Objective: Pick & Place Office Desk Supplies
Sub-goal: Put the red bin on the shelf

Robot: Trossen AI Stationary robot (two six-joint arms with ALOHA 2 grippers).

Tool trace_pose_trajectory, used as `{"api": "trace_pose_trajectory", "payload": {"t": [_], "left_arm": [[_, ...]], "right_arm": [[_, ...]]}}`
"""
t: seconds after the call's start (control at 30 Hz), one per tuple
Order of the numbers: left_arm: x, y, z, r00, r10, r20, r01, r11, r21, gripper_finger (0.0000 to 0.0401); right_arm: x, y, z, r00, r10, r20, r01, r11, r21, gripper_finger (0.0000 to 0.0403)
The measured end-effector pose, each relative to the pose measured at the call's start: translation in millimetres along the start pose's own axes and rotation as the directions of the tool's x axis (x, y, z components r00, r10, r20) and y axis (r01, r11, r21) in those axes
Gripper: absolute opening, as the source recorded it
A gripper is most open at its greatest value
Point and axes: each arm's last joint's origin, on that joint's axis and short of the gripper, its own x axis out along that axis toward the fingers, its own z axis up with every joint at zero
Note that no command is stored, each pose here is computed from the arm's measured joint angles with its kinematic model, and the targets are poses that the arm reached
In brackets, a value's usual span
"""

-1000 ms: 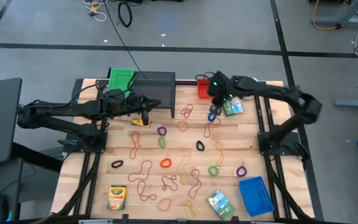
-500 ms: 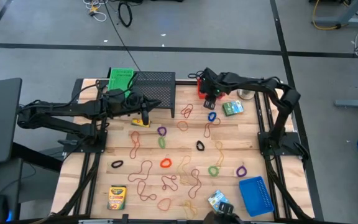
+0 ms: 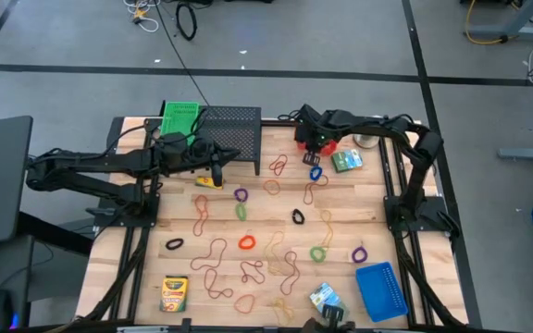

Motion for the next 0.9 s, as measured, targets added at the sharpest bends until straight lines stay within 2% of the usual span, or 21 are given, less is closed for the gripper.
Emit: {"api": "trace_pose_trajectory", "payload": {"t": [0.1,0.27,0.4,0.53,0.67,0.77,0.9], "left_arm": [[0.0,0.0,0.0,1.0,0.0,0.0,0.0,1.0,0.007,0.0009],[0.0,0.1,0.0,1.0,0.001,0.0,-0.001,1.0,0.006,0.0009],[0.0,0.3,-0.1,1.0,0.002,-0.002,-0.002,1.0,0.007,0.0009],[0.1,0.8,-0.3,1.0,0.009,-0.003,-0.009,1.0,0.016,0.0009],[0.1,0.9,-0.5,1.0,0.01,-0.005,-0.01,1.0,0.018,0.0009],[0.1,0.6,-0.7,1.0,0.001,-0.009,-0.001,1.0,0.019,0.0009],[0.1,0.8,-1.7,1.0,0.003,-0.019,-0.003,1.0,0.021,0.0009]], "right_arm": [[-18.6,8.6,-0.4,1.0,-0.008,0.001,0.008,0.998,-0.066,0.0015],[-66.1,30.3,-0.7,0.997,-0.023,0.075,0.036,0.983,-0.181,0.001],[-103.6,65.6,-0.5,0.986,0.022,0.164,0.041,0.929,-0.369,0.0009],[-119.6,116.0,6.8,0.964,0.116,0.238,0.051,0.802,-0.595,0.0009],[-108.2,170.2,20.6,0.94,0.204,0.273,0.086,0.633,-0.769,0.0009],[-91.6,202.5,27.9,0.931,0.242,0.274,0.124,0.496,-0.86,0.0009],[-69.6,232.7,33.8,0.923,0.27,0.275,0.18,0.328,-0.928,0.0009]]}}
